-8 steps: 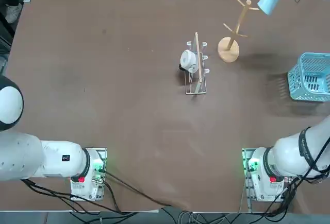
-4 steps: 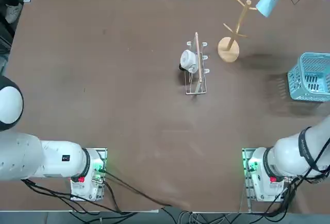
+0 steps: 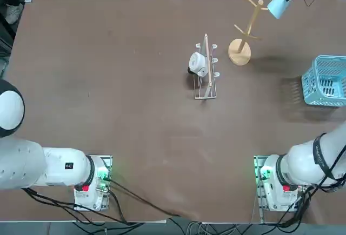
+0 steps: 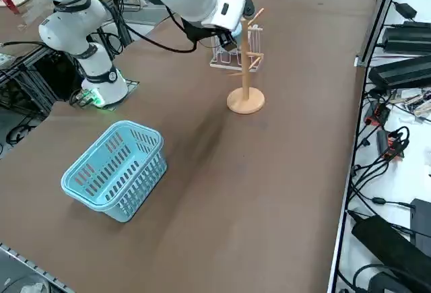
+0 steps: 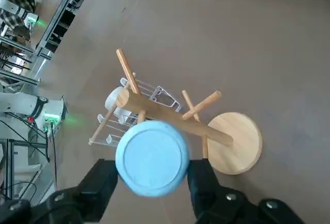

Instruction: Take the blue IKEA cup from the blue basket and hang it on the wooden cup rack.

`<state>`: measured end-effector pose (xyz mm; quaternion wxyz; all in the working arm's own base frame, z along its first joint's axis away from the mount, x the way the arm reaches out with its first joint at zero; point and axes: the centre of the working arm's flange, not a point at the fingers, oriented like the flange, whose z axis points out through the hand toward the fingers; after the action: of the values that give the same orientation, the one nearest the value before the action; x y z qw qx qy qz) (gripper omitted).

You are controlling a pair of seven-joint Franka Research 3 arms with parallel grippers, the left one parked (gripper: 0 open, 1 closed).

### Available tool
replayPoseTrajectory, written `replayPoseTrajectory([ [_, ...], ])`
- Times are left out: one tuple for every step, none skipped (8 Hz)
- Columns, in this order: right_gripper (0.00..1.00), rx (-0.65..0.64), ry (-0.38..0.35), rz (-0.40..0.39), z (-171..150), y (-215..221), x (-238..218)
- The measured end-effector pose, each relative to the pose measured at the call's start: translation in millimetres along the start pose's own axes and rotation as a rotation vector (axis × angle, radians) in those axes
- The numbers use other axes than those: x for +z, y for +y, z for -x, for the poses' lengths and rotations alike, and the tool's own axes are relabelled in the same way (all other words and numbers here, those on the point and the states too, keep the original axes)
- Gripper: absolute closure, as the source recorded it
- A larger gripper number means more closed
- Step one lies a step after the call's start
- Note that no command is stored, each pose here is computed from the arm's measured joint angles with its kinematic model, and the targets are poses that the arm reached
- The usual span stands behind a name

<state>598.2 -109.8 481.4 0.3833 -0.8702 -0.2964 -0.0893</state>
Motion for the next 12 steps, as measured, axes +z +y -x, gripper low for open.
replayPoseTrajectory([
  [0.19,-0.001,-0.001,-0.002,0,0,1],
  [0.19,-0.003,-0.004,-0.005,-2,-1,4],
  [0.2,-0.005,-0.006,-0.006,-3,-2,7],
  [0.2,-0.007,-0.007,-0.006,-4,-2,9],
  [0.21,-0.011,-0.009,-0.005,-6,-3,11],
  [0.35,-0.013,-0.009,-0.003,-8,-4,12],
  [0.56,-0.014,-0.006,0.002,-9,-4,12],
  [0.62,-0.016,-0.007,0.002,-10,-4,14],
  [0.6,-0.018,-0.009,0.002,-11,-5,16],
  [0.58,-0.019,-0.01,0.001,-12,-5,17],
  [0.51,-0.019,-0.01,0.001,-12,-5,18],
  [0.44,-0.018,-0.01,0.002,-12,-5,18],
])
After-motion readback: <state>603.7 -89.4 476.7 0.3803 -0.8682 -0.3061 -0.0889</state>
